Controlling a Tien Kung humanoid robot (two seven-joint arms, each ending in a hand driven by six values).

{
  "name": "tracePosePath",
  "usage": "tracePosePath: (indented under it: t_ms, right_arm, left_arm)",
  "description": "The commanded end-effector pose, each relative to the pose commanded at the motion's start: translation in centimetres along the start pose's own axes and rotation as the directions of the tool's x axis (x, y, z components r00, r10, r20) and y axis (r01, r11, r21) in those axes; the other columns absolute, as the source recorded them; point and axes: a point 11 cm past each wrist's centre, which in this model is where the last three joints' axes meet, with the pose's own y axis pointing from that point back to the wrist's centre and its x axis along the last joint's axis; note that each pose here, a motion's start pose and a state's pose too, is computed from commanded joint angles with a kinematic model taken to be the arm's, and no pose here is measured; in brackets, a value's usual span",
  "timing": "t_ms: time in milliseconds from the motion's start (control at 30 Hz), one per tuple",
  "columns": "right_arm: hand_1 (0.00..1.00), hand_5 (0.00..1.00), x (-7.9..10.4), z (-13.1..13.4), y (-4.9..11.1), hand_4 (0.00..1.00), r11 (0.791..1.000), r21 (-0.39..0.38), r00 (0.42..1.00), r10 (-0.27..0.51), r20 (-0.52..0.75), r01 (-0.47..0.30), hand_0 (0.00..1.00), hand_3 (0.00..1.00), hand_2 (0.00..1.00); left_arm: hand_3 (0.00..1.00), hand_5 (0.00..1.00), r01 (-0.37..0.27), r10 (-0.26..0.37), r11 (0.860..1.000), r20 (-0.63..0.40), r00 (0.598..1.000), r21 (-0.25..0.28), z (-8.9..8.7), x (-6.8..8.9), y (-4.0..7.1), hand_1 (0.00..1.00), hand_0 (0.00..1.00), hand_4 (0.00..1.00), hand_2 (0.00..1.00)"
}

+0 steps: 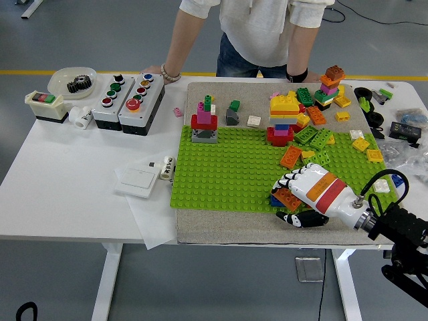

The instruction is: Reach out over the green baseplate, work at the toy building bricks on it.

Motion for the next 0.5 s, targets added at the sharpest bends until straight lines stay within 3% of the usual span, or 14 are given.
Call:
tracePosePath:
  t_ms: [500]
  right_arm:
    - [0.460, 0.423, 0.50, 0.36, 0.26, 0.747, 0.999, -0.025, 1.000, 0.029, 0.002, -0.029, 0.291, 0.623, 0.577]
  left_arm:
    - [0.612, 0.662, 0.003, -0.003, 1.000, 0.002, 1.000, 0.001, -0.05, -0.15, 0.00, 0.645, 0.632, 0.666, 0.699]
